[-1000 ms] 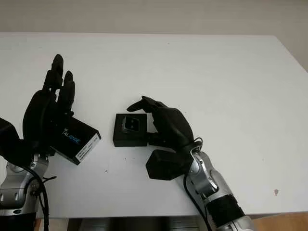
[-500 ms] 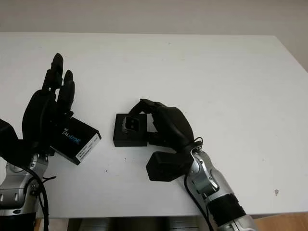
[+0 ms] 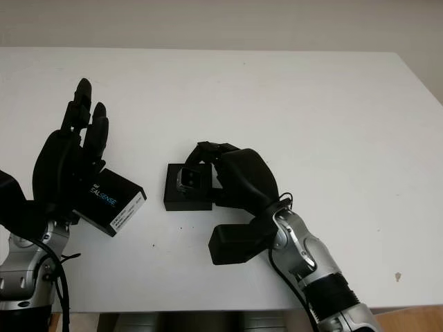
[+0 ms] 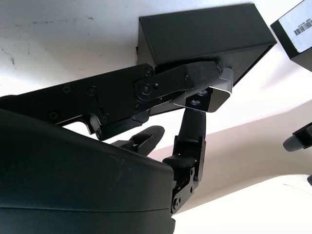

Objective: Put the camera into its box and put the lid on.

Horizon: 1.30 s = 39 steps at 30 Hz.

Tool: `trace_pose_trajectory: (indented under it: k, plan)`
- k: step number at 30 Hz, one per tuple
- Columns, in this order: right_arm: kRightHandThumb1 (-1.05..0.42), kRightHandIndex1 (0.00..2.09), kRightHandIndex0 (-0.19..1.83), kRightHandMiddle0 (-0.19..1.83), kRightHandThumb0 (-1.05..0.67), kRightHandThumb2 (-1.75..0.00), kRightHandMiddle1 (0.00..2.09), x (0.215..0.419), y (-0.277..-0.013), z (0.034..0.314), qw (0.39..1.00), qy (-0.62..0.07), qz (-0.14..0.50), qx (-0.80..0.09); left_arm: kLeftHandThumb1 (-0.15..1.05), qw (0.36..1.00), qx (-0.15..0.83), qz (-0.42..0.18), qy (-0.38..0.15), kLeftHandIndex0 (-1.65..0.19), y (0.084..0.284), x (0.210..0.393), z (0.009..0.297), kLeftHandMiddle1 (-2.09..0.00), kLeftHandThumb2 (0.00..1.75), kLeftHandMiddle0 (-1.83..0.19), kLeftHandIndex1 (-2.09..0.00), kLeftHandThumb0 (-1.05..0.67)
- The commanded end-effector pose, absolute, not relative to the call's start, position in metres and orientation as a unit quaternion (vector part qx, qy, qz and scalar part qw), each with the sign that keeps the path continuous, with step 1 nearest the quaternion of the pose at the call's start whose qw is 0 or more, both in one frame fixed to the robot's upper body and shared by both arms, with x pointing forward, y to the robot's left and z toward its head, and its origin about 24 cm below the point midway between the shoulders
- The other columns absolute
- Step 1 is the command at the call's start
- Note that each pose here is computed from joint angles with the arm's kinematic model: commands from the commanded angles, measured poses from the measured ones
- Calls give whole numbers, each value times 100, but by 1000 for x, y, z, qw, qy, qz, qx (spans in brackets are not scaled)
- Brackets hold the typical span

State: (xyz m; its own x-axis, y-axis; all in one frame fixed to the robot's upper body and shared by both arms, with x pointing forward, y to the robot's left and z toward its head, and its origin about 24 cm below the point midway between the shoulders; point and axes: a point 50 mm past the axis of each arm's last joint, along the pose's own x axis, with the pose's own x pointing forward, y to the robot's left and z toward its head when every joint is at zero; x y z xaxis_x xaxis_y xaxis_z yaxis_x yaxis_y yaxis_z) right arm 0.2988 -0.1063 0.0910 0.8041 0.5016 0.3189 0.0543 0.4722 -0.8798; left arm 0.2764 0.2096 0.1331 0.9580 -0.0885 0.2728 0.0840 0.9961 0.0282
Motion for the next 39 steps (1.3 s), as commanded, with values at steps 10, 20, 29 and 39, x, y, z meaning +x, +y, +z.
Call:
trace_pose_trajectory:
  k: [10,20,29,39]
  plan:
    - [-94,27,54,45,-39,-5,150,298,-101,92,858,-300,114,-400,105,988,10,-43,-147,19,209,273,132,0,41,19,0,-74]
    - [-96,35,49,39,-40,-6,157,301,-97,99,877,-306,103,-356,105,989,11,-41,-142,19,208,273,130,0,42,19,0,-74]
    - [-97,64,30,40,-41,-6,159,305,-100,104,890,-281,112,-341,105,989,9,-40,-141,19,208,273,129,0,40,19,0,-75]
    - [-97,32,32,42,-41,-5,153,308,-113,127,880,-227,150,-390,105,989,12,-40,-141,19,207,273,130,0,42,19,0,-74]
